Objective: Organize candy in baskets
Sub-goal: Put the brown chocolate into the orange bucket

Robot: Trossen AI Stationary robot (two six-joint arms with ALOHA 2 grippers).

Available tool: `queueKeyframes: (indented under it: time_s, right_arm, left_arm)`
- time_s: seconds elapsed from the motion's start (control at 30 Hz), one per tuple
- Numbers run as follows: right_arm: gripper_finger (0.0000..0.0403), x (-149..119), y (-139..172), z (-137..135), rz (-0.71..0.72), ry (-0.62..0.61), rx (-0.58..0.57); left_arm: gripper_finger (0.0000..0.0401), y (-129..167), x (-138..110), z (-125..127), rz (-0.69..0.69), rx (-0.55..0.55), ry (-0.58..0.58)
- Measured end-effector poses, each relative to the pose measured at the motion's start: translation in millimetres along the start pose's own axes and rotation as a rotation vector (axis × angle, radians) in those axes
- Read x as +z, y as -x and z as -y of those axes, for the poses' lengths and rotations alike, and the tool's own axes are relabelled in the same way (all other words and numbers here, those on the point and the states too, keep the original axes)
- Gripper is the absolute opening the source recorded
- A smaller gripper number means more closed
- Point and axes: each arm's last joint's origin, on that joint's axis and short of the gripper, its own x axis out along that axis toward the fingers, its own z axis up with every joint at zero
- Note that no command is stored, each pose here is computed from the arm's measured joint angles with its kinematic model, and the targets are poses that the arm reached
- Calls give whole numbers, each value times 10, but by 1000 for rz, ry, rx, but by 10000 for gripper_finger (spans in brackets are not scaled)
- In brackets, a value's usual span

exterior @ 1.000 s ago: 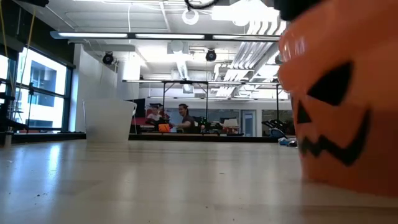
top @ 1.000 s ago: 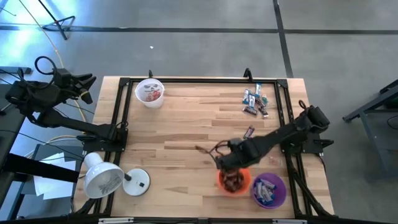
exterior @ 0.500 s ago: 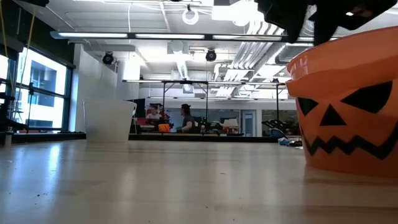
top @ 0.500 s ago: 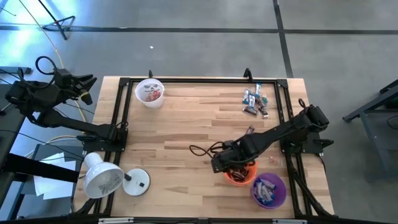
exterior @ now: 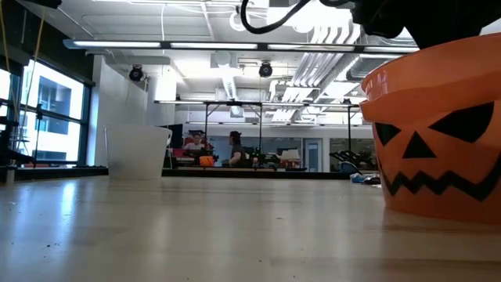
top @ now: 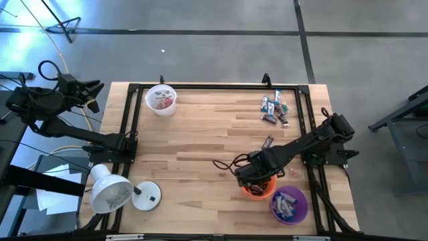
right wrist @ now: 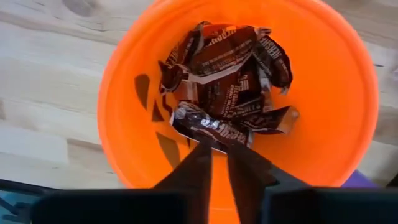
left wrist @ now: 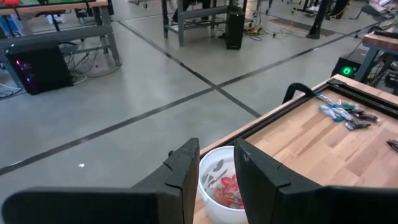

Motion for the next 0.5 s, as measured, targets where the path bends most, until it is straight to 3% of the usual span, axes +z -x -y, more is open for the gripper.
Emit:
queueKeyframes:
  time_s: [0.13,0.5]
  right_arm:
    - [6,-10,-1,-18,-4,-12,19]
    - [3,-138,-101,-106,-43,-70,84]
  left_arm:
    - [88,0,0,0,0,0,0]
    - [88,0,-1,2,-3,-5,-2]
